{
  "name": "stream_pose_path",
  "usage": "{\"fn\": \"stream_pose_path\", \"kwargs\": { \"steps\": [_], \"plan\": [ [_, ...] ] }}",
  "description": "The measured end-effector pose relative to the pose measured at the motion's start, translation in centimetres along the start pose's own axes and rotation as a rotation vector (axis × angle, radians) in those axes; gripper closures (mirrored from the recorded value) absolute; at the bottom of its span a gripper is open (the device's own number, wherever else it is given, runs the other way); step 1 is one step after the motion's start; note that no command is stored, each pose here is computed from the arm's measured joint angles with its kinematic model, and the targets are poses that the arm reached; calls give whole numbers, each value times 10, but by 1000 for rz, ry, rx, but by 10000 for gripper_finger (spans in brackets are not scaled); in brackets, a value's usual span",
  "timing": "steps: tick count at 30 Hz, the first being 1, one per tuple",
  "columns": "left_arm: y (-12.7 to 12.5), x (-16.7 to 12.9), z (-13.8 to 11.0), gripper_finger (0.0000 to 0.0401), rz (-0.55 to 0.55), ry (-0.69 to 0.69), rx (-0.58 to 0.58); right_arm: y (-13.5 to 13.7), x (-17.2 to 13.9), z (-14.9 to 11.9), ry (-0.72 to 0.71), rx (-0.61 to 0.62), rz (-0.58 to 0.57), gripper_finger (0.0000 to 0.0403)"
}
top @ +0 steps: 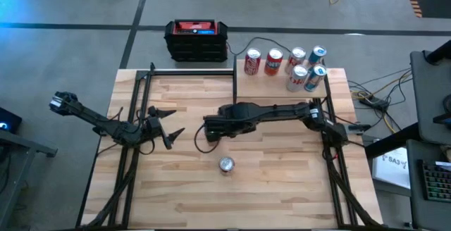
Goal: Place canned beverage on shelf
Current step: Put the red soda can on the shelf aligned with the other red soda can
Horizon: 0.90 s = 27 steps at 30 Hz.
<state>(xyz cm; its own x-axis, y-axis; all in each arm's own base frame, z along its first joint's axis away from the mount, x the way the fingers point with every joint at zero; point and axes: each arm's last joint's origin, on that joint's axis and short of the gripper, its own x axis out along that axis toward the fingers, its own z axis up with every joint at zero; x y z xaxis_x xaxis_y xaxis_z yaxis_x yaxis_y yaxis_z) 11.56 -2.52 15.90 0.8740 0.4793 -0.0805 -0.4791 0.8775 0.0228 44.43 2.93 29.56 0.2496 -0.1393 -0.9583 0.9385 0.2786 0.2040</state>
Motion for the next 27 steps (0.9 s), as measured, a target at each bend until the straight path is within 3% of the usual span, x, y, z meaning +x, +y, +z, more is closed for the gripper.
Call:
{"fn": "stream_pose_path", "kwargs": {
  "steps": [6, 12, 17, 27],
  "plan": [
    [0, 0, 0, 1, 0, 0, 0, 18, 4, 3, -50, -210, 147, 78],
    [0, 0, 0, 1, 0, 0, 0, 27, 23, 2, -65, -331, 158, 78],
    [0, 0, 0, 1, 0, 0, 0, 31, 44, 4, -58, -357, 135, 78],
    [0, 0, 0, 1, 0, 0, -1, 30, 45, 13, -72, -359, 131, 77]
  ]
}}
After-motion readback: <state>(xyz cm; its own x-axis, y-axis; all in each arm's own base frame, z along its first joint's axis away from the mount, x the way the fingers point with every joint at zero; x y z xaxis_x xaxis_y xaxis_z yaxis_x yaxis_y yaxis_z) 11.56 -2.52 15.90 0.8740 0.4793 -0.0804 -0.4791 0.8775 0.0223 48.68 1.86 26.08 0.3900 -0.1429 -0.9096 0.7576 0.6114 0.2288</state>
